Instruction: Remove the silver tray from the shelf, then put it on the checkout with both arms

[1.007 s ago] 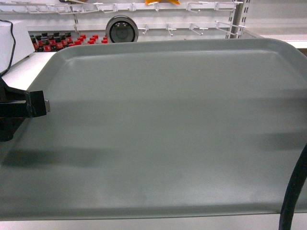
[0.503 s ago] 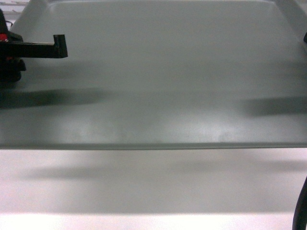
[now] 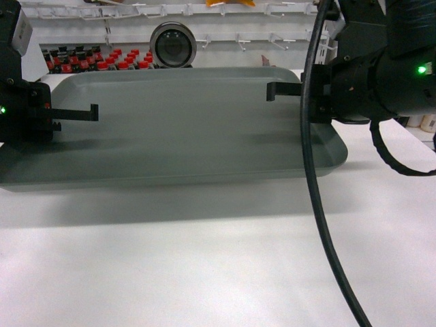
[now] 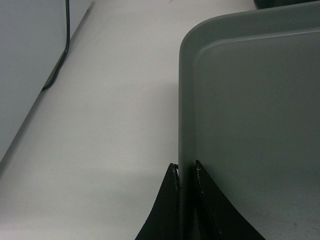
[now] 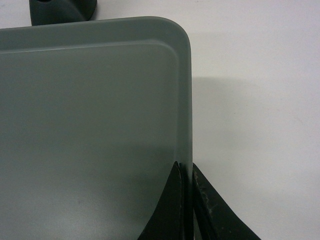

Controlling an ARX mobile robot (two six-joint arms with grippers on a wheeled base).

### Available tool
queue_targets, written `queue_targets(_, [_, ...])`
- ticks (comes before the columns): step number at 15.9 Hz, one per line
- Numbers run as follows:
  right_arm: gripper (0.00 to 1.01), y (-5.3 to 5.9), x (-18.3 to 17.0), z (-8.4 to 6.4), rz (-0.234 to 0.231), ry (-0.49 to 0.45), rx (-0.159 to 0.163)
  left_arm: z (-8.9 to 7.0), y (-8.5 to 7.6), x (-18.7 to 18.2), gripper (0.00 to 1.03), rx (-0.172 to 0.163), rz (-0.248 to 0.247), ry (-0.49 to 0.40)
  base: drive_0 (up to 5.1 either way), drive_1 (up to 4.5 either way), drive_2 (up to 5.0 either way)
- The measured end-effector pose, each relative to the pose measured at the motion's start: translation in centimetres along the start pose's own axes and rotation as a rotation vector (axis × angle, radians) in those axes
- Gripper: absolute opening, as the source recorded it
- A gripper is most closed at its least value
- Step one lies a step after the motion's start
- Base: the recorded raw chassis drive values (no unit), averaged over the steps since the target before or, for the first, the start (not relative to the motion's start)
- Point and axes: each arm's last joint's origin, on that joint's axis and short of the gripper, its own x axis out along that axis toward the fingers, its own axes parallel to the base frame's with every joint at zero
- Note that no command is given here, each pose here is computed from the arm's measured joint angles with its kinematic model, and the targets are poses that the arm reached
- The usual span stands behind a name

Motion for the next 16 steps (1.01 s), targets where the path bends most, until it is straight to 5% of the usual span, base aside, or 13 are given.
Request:
queue_targets(7, [0.02, 1.3, 2.9, -1.0, -0.011, 0.071, 0.010, -0.4, 0.4, 1.9, 0.04, 0.022, 0.008, 0.042, 0.0, 0.00, 0.0])
queue_targets(16, [0.02, 1.5, 3.8, -2.0, -0.035, 0.114, -0.006, -1.7, 0.5, 2.6, 0.04, 0.038, 0.008, 0.107, 0.0, 0.00, 0.0])
